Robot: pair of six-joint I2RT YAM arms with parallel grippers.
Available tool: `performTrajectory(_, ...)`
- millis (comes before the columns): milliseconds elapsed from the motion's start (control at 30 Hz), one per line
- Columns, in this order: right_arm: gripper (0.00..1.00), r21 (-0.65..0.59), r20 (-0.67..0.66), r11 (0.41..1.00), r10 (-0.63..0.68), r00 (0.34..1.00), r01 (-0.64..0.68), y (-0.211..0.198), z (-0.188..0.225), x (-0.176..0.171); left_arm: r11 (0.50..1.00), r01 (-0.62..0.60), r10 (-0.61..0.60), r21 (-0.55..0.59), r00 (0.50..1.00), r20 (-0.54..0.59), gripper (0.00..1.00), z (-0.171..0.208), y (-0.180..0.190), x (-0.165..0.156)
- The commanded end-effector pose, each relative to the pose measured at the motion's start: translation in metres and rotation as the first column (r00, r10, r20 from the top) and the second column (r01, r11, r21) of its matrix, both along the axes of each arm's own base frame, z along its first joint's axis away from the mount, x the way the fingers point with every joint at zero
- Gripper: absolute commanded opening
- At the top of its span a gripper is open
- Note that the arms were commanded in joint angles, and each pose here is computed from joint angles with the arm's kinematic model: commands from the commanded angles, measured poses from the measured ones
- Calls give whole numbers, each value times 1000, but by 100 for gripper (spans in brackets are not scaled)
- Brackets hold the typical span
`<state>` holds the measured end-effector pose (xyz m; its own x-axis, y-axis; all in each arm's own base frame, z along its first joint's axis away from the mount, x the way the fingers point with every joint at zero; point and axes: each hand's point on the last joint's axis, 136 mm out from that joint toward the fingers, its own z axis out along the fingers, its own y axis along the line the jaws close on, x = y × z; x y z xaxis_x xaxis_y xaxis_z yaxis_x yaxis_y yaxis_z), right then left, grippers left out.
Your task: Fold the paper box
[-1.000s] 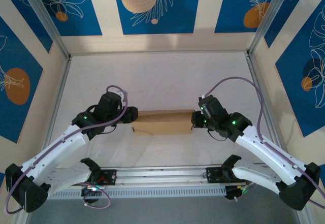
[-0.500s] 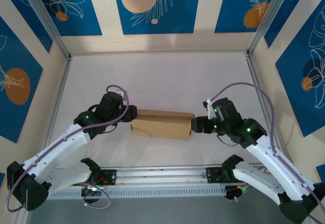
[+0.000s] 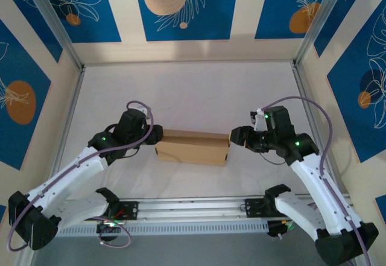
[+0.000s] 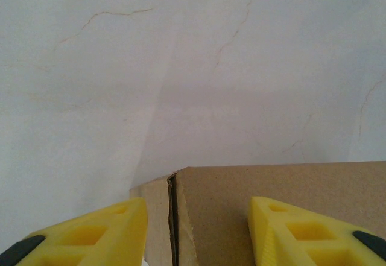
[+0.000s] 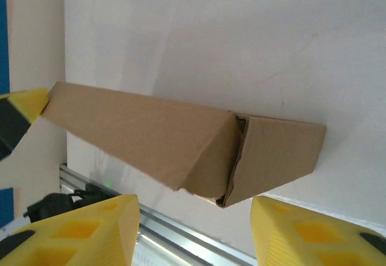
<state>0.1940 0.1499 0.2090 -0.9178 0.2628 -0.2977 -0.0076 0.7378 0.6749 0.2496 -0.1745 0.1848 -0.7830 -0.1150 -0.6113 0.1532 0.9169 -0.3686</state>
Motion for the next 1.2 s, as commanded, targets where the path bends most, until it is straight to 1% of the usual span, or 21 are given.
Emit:
performTrajectory(0, 52, 48, -82, 998, -38, 996, 42, 3, -5, -6, 996, 22, -13, 91, 995, -97, 47, -33, 13, -18)
performTrajectory(133, 48, 11, -115, 999, -47, 992, 48, 0, -22, -5, 995, 25, -14, 93, 994, -108, 47, -37, 13, -20)
performTrajectory(333, 42, -8, -143, 999, -33, 989, 32, -1, -45, -10, 996, 30, -21, 83, 993, -116, 46, -40, 13, -24)
performTrajectory(433, 37, -32, -160, 999, -37, 986, 32, -4, -57, -14, 997, 31, -21, 77, 992, -123, 46, -43, 14, -27)
performTrajectory(533, 35, -16, -172, 1000, -29, 985, 27, -2, -63, -16, 997, 38, -28, 70, 990, -139, 46, -49, 12, -29)
performTrajectory(600, 35, 13, -166, 1000, -8, 986, 10, 3, -59, -16, 997, 42, -32, 67, 989, -146, 46, -51, 11, -31)
performTrajectory(733, 43, 81, -87, 997, 26, 996, -19, 11, -31, -12, 997, 47, -37, 69, 989, -142, 46, -50, 11, -30)
performTrajectory(867, 43, 98, -47, 995, 8, 999, -4, 8, -13, -5, 996, 51, -40, 78, 990, -136, 46, -50, 11, -29)
performTrajectory(1067, 42, 72, -102, 997, 10, 995, -3, 9, -21, 7, 995, 52, -40, 81, 989, -139, 45, -53, 12, -30)
performTrajectory(1167, 40, 21, -108, 1000, -12, 994, 15, 3, -31, 13, 996, 48, -36, 79, 989, -141, 43, -54, 13, -31)
